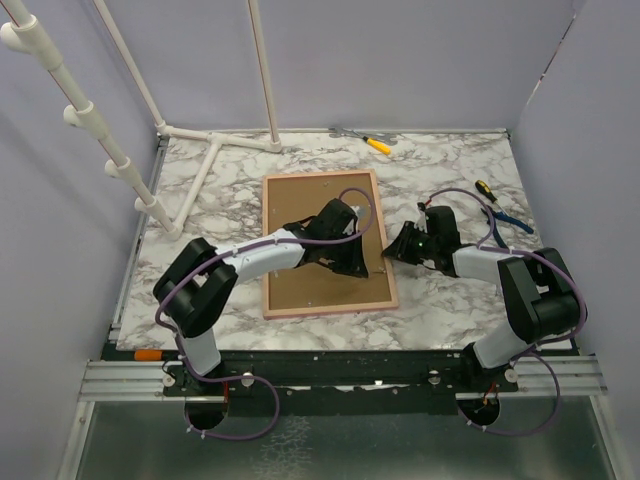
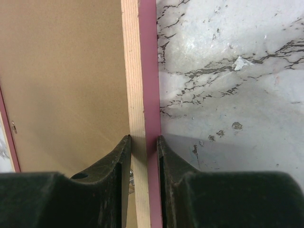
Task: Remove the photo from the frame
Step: Release the photo frame item from the photo frame.
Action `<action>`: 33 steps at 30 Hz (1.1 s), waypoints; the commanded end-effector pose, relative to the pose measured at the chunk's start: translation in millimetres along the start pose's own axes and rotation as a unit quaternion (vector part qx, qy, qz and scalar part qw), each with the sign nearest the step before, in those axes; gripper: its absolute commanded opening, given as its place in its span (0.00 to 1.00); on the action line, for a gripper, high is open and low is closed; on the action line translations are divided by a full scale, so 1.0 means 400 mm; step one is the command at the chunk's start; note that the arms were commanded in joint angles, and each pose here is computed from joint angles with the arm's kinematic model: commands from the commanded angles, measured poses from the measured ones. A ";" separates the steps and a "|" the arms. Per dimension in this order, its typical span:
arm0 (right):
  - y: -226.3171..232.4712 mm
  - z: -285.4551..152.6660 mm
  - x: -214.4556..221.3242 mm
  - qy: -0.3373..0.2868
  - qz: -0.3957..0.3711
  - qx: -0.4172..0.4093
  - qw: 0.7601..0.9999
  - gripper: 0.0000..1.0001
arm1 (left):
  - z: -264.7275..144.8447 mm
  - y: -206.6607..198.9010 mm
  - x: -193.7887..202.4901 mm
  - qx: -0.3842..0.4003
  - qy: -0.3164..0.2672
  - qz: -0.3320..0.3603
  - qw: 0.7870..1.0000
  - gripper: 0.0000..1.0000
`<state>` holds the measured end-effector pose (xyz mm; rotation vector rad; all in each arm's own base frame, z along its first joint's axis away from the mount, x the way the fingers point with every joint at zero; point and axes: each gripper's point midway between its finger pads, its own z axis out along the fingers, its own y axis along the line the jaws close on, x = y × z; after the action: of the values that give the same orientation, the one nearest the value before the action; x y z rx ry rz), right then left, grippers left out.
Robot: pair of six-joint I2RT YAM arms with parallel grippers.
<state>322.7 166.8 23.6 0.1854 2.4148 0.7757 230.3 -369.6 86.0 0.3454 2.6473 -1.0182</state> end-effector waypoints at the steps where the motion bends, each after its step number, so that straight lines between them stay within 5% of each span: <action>1: -0.029 0.013 -0.005 -0.007 -0.003 0.027 1.000 0.25 | 0.019 -0.012 -0.024 0.009 -0.006 0.001 1.000 0.00; 33: -0.029 0.009 -0.006 -0.009 -0.004 0.028 1.000 0.25 | -0.031 -0.004 -0.072 -0.009 -0.046 -0.004 0.999 0.00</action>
<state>324.6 165.5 23.7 0.1896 2.4084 0.7641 244.0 -367.9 88.2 0.2925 2.6270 -1.0067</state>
